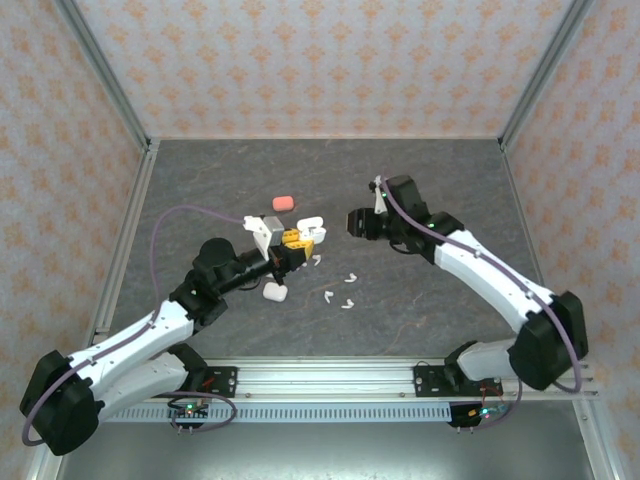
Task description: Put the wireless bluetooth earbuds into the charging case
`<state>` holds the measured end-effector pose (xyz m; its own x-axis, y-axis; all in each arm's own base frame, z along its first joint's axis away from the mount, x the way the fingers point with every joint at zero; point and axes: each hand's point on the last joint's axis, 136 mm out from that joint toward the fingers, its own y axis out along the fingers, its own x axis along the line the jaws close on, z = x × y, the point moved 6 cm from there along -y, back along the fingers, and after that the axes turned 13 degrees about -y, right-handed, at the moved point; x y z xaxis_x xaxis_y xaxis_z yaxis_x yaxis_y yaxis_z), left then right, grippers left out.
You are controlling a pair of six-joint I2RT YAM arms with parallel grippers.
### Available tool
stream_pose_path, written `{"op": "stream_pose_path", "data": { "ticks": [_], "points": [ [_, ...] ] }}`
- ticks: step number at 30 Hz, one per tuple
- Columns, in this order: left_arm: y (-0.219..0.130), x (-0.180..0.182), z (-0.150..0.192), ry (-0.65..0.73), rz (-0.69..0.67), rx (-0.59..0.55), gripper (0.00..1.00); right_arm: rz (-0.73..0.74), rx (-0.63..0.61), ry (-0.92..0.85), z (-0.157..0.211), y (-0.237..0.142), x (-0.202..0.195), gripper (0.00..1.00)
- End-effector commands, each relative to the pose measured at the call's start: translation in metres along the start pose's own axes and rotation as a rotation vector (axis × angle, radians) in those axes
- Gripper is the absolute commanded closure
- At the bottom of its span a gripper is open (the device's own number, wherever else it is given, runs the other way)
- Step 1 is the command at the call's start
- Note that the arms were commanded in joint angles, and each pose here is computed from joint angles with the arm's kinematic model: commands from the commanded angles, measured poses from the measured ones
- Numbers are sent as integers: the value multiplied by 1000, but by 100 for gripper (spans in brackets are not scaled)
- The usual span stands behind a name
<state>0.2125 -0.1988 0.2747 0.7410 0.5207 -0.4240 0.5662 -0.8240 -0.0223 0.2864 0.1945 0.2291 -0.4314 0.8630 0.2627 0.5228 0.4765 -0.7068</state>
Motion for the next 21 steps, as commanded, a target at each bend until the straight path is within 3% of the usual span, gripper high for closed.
{"op": "stream_pose_path", "data": {
  "ticks": [1, 10, 21],
  "points": [
    [-3, -8, -9, 35, 23, -27, 100, 19, 135, 66, 29, 24, -9, 53],
    [-3, -6, -7, 33, 17, -22, 100, 68, 272, 163, 78, 72, -17, 55],
    [-3, -6, -5, 29, 12, -19, 100, 119, 350, 162, 107, 93, -7, 55]
  ]
}}
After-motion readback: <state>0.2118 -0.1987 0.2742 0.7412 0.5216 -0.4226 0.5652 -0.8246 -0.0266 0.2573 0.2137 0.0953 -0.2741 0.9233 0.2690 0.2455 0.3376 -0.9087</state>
